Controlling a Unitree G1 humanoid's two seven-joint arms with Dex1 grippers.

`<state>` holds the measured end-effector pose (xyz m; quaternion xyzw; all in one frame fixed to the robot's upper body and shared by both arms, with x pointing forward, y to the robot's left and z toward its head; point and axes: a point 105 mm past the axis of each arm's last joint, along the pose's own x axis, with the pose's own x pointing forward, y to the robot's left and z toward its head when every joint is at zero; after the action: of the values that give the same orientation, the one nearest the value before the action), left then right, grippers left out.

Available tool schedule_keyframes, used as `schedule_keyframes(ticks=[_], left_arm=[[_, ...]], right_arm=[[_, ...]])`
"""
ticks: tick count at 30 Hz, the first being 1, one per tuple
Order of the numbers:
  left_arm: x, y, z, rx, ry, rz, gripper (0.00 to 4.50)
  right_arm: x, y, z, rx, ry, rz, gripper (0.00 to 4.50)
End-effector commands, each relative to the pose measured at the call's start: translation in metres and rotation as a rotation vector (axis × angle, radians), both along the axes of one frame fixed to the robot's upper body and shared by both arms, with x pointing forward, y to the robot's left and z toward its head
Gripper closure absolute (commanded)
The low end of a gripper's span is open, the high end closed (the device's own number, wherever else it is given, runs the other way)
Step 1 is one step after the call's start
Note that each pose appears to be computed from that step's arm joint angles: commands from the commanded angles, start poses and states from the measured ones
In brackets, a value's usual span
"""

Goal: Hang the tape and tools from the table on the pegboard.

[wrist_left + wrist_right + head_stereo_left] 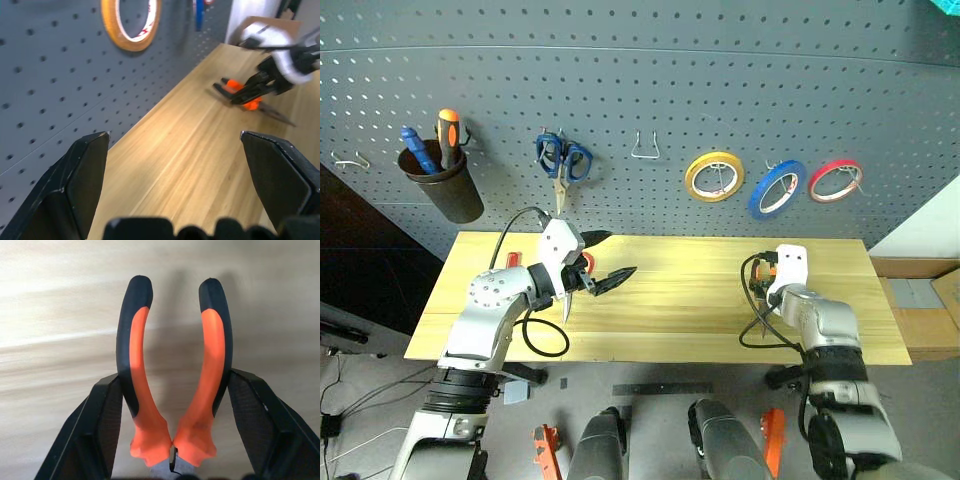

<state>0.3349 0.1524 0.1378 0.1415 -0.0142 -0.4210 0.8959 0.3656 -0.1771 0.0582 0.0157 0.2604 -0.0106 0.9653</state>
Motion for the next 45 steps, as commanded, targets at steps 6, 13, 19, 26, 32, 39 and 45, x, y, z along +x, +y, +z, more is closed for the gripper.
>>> schedule_keyframes(ticks=[6, 13, 19, 26, 32, 39, 45], left_arm=[[-0.015, 0.019, 0.023, -0.138, -0.091, 0.06, 0.0], [-0.02, 0.05, 0.042, -0.234, -0.141, 0.158, 0.0], [-0.024, 0.065, 0.051, -0.238, -0.162, 0.22, 0.0], [-0.028, 0.071, 0.058, -0.255, -0.194, 0.275, 0.0], [-0.025, 0.067, 0.063, -0.263, -0.212, 0.284, 0.0], [-0.017, 0.053, 0.071, -0.269, -0.246, 0.273, 0.0], [-0.009, 0.048, 0.078, -0.317, -0.252, 0.272, 0.0]], right_arm=[[-0.064, 0.09, 0.09, -0.108, -0.383, 0.419, 1.81], [-0.051, 0.126, 0.172, -0.14, -0.704, 0.497, 1.81], [-0.025, 0.146, 0.207, -0.105, -0.807, 0.514, 1.81], [-0.004, 0.178, 0.25, -0.063, -0.952, 0.52, 1.81], [0.013, 0.188, 0.282, -0.051, -1.072, 0.477, 1.81], [0.035, 0.184, 0.298, -0.051, -1.157, 0.383, 1.81], [0.046, 0.193, 0.294, -0.048, -1.177, 0.367, 1.81]])
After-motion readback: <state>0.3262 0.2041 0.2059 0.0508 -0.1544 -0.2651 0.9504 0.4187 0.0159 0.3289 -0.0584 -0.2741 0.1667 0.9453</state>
